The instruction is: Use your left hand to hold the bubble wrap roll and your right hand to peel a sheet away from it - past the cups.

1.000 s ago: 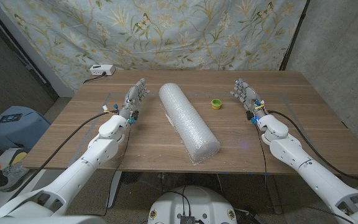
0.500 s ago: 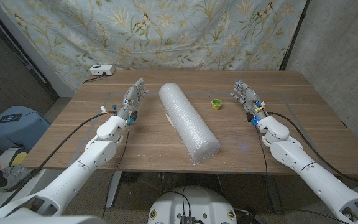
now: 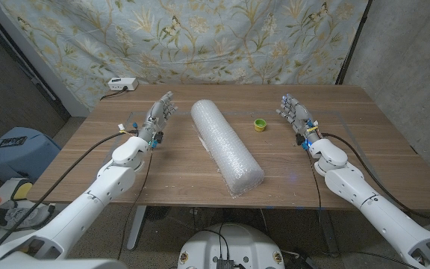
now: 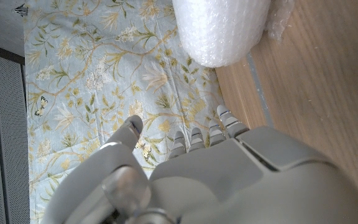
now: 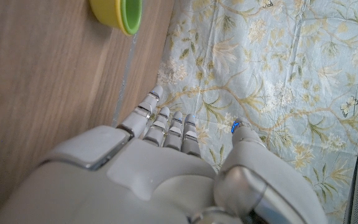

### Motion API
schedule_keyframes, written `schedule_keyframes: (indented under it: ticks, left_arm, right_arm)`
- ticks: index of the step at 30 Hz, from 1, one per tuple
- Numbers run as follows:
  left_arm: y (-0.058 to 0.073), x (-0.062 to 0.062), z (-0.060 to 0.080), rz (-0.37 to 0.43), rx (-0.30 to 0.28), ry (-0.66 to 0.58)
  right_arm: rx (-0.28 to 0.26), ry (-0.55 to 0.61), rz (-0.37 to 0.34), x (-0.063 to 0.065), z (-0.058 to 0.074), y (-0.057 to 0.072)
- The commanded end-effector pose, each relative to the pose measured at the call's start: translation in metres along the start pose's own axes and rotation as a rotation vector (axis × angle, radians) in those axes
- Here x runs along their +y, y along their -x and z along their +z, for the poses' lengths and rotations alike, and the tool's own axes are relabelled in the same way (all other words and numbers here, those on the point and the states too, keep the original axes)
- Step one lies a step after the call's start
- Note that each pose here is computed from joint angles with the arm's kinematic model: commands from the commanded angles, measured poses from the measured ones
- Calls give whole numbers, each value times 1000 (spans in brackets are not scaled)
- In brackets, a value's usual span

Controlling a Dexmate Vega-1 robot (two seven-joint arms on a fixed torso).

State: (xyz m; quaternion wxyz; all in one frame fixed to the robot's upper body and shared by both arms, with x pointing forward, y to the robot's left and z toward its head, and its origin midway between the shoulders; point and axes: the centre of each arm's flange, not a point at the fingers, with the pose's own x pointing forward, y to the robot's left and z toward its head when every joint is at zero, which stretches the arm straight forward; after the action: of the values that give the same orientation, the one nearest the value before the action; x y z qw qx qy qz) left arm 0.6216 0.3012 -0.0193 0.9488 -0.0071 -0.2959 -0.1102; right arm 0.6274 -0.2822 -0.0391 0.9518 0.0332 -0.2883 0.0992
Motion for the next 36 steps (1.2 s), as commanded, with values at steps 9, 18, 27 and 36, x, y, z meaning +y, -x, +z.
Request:
schedule_keyframes:
  ticks: [9,18,27,36]
  left_arm:
    - [0,-9,26,-109,50,-96]
    - [-11,-16,42,-201,92,-169]
    - [-27,-20,57,-308,109,-239]
    - [-40,-26,70,-371,99,-292]
  right_arm:
    - [-29,-4,-13,-4,6,1]
    - [-39,-10,-22,-6,7,6]
    - [-43,-13,-45,-12,8,11]
    - [-55,-14,-57,-14,11,11]
